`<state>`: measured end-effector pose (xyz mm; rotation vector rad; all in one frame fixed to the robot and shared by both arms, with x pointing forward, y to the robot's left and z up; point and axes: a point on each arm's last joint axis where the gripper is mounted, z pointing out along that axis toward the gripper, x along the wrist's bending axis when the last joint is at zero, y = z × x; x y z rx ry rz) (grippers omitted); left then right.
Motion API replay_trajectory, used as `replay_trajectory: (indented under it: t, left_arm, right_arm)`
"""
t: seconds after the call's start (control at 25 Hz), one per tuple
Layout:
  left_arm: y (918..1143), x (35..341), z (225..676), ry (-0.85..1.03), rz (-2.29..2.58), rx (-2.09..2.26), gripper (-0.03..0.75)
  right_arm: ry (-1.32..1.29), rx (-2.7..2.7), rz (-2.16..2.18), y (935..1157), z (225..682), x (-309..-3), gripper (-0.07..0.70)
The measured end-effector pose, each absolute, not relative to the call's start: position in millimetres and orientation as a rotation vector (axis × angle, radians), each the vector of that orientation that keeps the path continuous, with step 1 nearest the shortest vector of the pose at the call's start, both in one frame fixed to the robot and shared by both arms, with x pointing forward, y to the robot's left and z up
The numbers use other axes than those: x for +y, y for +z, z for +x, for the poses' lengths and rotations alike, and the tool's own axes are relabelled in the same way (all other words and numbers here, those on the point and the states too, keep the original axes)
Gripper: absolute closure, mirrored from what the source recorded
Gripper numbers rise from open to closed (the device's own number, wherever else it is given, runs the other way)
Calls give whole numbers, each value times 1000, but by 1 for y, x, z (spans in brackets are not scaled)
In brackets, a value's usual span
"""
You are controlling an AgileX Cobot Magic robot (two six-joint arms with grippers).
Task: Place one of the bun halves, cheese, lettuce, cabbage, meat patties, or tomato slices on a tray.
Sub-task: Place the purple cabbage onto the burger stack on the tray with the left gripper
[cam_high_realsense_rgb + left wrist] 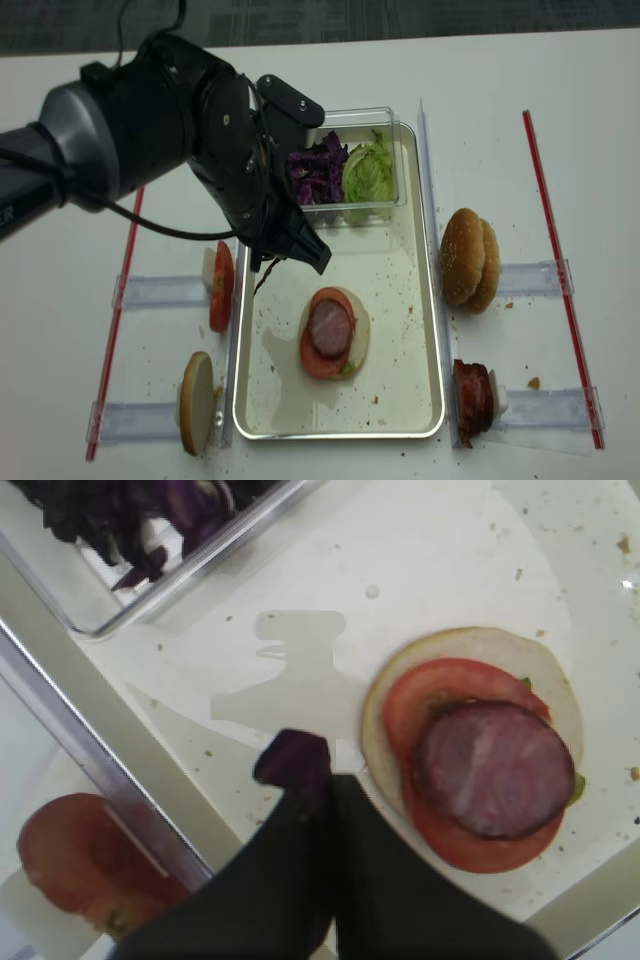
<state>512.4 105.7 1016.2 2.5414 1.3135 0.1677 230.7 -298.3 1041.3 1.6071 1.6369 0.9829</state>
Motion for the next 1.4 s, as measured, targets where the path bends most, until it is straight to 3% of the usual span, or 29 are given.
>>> replay_trajectory:
  t: [0.44,1.4]
  left_arm:
    - [1016,63,476,134,2640,1082,723]
    - [968,46,484,-5,2692,1142,723]
  right_arm:
    - [983,1637,1607,1041,231,-298,61]
    - [983,1637,1607,1041,231,-298,61]
